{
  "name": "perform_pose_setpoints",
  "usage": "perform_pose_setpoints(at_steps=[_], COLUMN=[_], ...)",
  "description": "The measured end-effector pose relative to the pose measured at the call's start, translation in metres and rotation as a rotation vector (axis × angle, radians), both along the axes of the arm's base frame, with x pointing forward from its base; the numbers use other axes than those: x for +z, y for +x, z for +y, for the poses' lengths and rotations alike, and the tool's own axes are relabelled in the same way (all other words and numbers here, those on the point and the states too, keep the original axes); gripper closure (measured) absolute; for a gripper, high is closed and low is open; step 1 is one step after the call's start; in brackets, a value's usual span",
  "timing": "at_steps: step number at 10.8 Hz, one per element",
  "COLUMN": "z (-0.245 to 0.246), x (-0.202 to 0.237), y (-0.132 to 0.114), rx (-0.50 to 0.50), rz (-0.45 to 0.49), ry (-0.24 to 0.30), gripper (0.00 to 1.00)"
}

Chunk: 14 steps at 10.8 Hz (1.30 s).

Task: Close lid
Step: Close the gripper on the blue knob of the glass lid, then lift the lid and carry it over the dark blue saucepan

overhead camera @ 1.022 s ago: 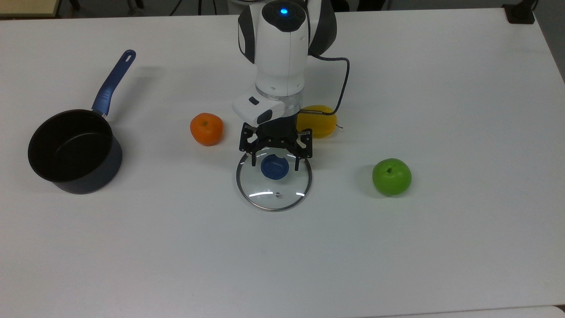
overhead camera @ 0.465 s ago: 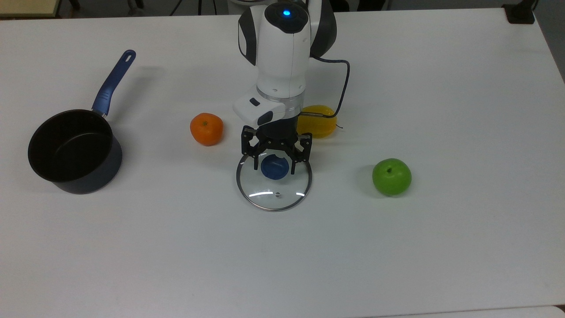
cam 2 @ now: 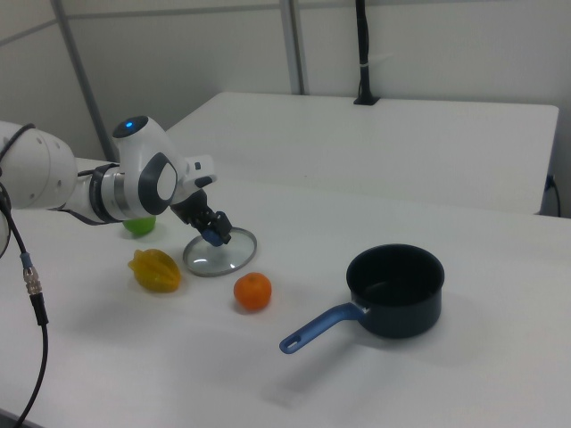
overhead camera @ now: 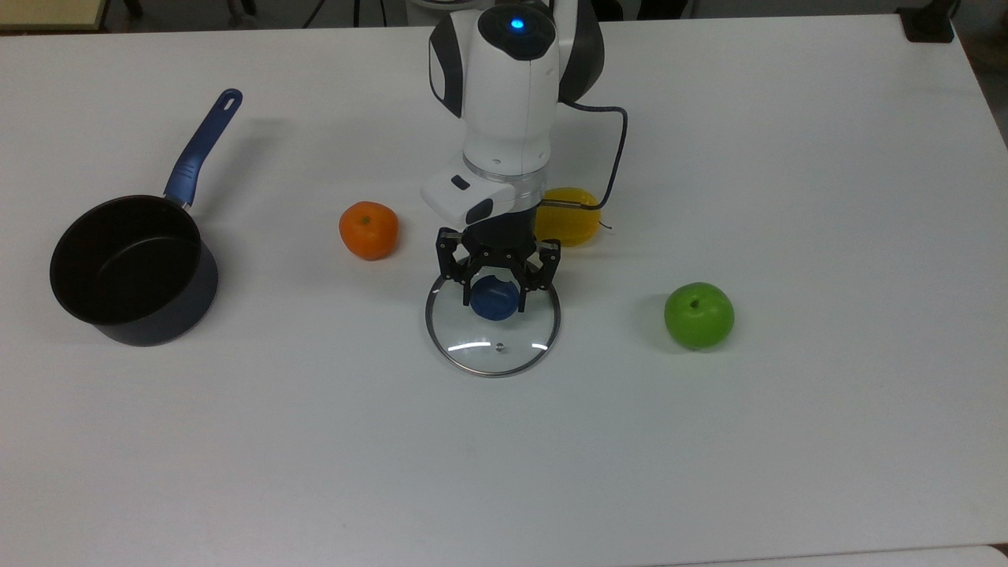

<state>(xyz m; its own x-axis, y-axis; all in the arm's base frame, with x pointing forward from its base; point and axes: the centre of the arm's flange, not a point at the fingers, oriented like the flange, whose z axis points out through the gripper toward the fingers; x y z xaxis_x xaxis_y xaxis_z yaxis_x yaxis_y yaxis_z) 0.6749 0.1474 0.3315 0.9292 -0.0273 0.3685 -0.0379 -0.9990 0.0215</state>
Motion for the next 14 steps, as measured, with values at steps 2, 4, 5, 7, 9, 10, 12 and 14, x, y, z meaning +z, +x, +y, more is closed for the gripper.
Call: perform_pose_setpoints(at_steps=[2,4,5,7,9,10,12,14], z=[0.003,0.000,-0.003,-0.020,-0.054,-0.084,-0.143,-0.217], x=[0.000,0.005,0.014,0.043,0.074,0.091,0.110,0.129], y=[-0.001,0.000,0.000,0.000,0.000,0.001,0.005,0.006], rx=[0.001,-0.012,-0.022,-0.056,-0.107,-0.126,-0.150,-0.171], rz=[0.000,0.012,0.018,0.020,0.004,-0.015,-0.035,-0.031], ry=[0.001,-0.005,-0.011,-0.023,-0.028,-0.039,-0.066,-0.109], gripper=[0.34,0.34,0.34,0.34,0.34,0.34,0.34,0.34])
